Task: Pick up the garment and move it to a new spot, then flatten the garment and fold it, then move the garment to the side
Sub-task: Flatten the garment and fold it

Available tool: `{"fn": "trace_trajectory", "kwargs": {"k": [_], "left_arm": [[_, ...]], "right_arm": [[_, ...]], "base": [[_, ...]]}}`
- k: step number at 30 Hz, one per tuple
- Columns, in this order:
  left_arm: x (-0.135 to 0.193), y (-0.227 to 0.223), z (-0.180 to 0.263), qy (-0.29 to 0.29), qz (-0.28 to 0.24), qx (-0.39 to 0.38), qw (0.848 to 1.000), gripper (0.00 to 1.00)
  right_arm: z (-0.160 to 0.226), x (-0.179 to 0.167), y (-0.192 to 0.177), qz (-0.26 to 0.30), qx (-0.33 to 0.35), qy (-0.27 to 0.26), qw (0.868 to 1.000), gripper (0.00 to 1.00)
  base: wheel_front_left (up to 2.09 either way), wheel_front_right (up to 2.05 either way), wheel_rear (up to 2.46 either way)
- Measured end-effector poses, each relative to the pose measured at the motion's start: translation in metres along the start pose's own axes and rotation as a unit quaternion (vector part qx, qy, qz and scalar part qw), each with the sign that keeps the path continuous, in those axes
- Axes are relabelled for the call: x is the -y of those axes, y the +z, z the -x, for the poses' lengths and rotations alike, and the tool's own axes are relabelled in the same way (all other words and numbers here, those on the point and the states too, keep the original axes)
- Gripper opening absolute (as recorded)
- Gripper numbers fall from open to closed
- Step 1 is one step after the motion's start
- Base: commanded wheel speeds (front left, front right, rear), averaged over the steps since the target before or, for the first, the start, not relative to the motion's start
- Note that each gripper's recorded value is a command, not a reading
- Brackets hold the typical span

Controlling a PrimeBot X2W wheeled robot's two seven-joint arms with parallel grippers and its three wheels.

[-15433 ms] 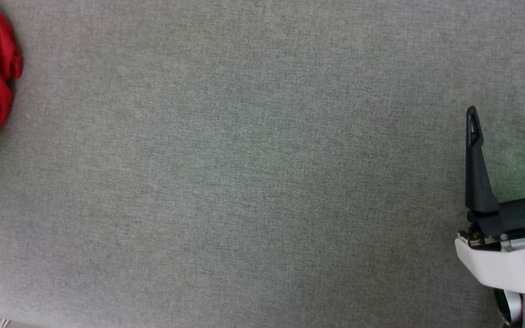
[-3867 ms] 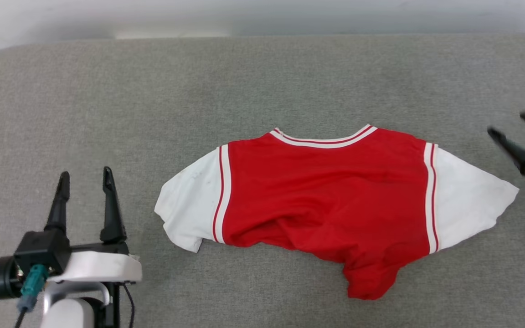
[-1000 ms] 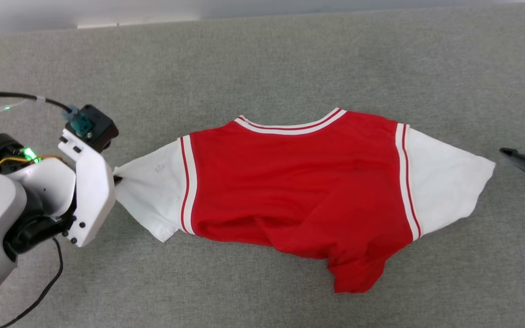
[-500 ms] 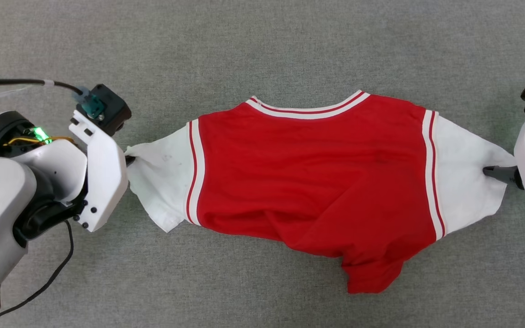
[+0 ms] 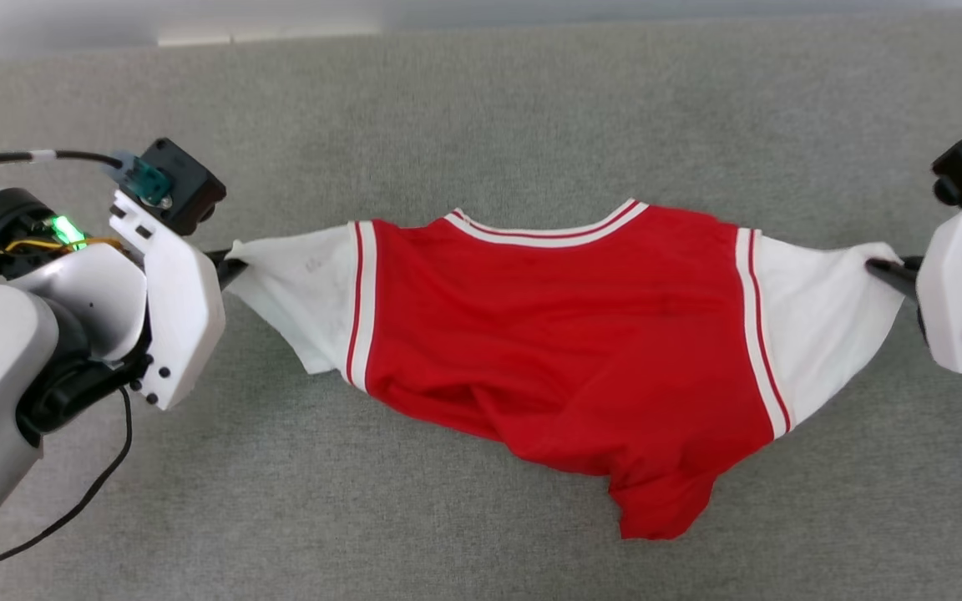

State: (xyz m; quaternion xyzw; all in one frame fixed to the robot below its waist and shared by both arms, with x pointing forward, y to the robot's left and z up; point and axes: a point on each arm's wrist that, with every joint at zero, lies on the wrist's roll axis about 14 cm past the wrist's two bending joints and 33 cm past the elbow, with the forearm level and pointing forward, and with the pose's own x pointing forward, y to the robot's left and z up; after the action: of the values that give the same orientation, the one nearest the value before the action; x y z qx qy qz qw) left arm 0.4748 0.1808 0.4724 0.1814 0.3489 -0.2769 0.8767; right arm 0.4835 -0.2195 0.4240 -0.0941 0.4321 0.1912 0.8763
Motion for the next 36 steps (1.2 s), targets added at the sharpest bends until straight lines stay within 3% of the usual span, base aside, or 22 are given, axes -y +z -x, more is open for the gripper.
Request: {"fn": "trace_trajectory", "kwargs": {"k": [4, 9, 20, 29, 36], "left_arm": [[-0.005, 0.030, 0.023, 0.024, -0.013, 0.059, 0.998, 0.00], [-0.009, 0.068, 0.054, 0.050, -0.032, 0.130, 0.990, 0.00], [-0.023, 0.164, 0.107, 0.101, -0.082, 0.264, 0.956, 0.00], [-0.048, 0.216, 0.096, 0.120, -0.081, 0.302, 0.942, 0.00], [-0.080, 0.262, 0.091, 0.153, -0.086, 0.347, 0.921, 0.00]], "right_arm": [[0.033, 0.003, 0.032, 0.028, 0.077, -0.013, 0.997, 0.00], [0.079, 0.010, 0.075, 0.058, 0.178, -0.036, 0.982, 0.00], [0.158, 0.021, 0.170, 0.096, 0.351, -0.081, 0.928, 0.00], [0.156, 0.033, 0.235, 0.132, 0.388, -0.134, 0.902, 0.00], [0.150, 0.041, 0.294, 0.143, 0.419, -0.166, 0.881, 0.00]], "base": [[0.00, 0.00, 0.00], [0.00, 0.00, 0.00], [0.00, 0.00, 0.00], [0.00, 0.00, 0.00], [0.00, 0.00, 0.00]]}}
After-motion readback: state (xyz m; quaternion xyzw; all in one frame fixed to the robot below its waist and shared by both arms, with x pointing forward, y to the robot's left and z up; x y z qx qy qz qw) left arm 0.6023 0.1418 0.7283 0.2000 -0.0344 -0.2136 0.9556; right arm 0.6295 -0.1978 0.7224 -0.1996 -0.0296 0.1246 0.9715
